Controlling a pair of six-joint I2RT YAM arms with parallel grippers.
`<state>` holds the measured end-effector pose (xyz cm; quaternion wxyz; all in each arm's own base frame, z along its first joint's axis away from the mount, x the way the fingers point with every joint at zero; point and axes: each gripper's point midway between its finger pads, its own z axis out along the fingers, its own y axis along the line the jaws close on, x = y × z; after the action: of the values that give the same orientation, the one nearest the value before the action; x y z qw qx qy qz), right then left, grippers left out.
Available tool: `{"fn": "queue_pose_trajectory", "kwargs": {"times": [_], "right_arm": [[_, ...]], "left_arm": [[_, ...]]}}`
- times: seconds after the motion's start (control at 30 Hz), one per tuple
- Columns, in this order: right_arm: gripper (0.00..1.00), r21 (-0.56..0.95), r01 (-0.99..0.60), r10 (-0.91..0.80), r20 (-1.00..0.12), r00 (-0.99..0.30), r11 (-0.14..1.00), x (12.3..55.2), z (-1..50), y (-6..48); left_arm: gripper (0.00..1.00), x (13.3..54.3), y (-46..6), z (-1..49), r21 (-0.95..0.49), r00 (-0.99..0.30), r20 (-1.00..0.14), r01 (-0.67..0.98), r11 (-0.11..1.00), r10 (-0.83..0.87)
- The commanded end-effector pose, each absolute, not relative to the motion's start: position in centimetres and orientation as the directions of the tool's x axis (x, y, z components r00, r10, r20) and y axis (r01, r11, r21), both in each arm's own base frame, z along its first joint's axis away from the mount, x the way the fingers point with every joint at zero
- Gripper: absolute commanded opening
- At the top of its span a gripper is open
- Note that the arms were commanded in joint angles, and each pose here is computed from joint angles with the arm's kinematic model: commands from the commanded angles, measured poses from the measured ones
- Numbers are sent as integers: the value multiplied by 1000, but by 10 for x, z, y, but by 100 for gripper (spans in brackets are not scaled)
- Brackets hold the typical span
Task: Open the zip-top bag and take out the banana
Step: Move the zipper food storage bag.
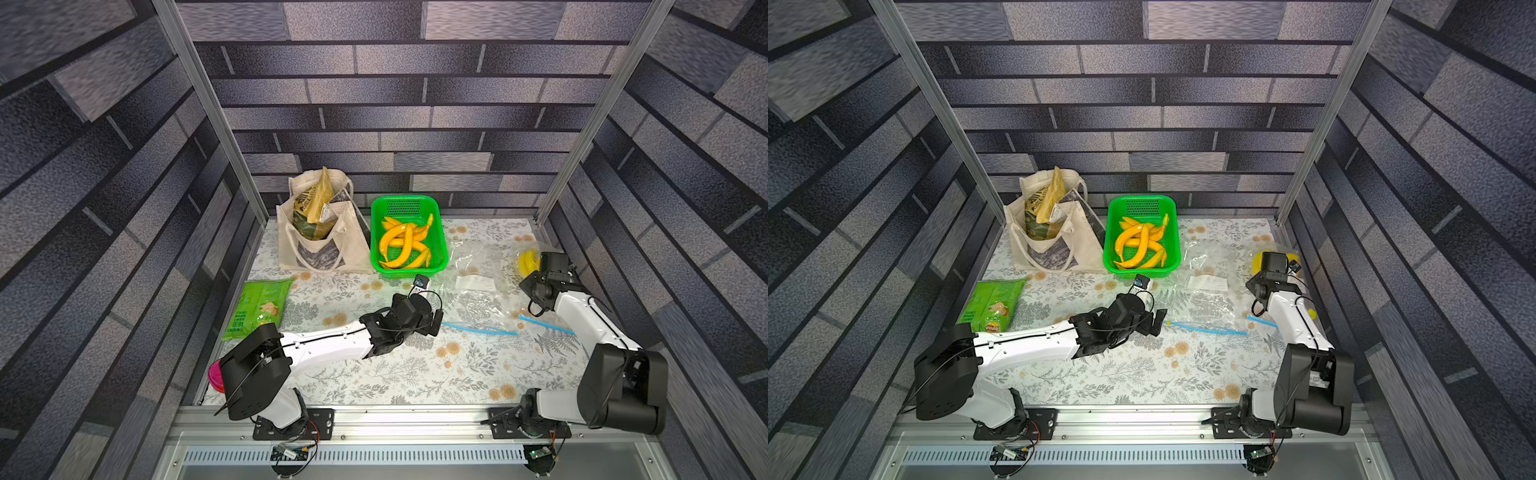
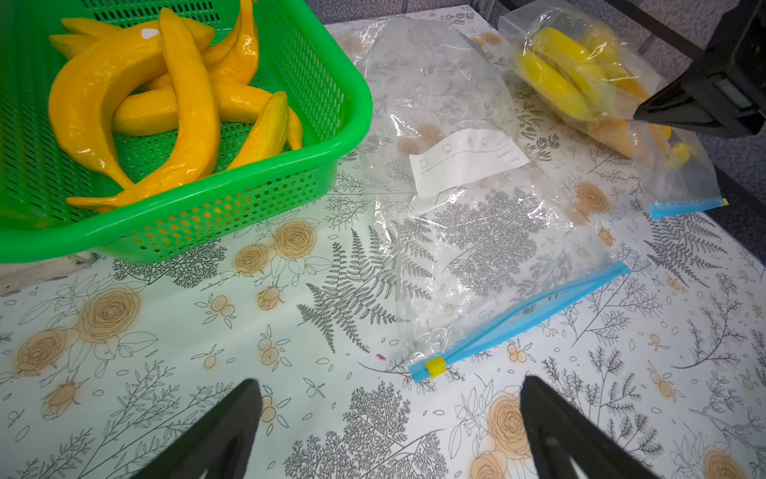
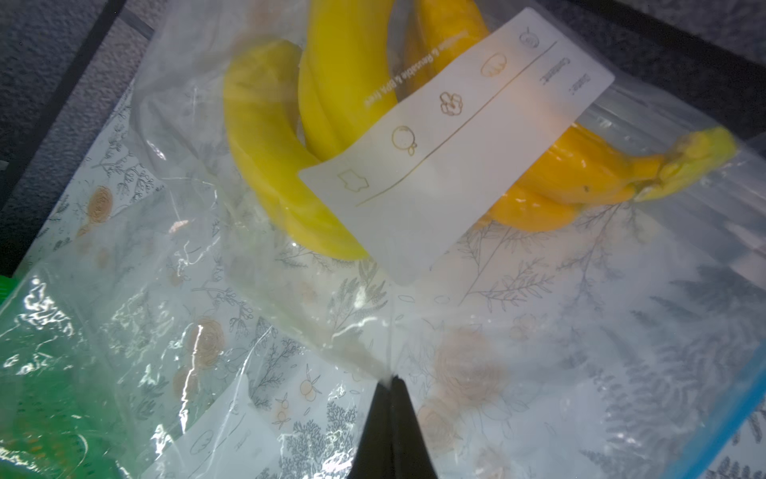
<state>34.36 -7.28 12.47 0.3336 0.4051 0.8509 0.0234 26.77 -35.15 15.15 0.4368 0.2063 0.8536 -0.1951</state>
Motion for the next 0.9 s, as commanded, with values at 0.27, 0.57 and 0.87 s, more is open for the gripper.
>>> {"fn": "queue_pose_trajectory", "kwargs": {"times": [0.27, 0.57, 0.87], "right_arm": [[0, 401, 443, 594, -614, -520, 802, 343, 195, -10], [0, 386, 258, 446, -554, -703, 886, 350, 166, 83], [16, 369, 128, 294, -439, -849, 920, 342, 112, 152]], "left_arm": [[100, 278, -353, 165, -127, -511, -840, 511, 850, 182], [100, 284, -344, 169, -142, -520, -841, 482, 864, 153], [100, 295, -331, 158, -200, -567, -817, 449, 871, 105]]}}
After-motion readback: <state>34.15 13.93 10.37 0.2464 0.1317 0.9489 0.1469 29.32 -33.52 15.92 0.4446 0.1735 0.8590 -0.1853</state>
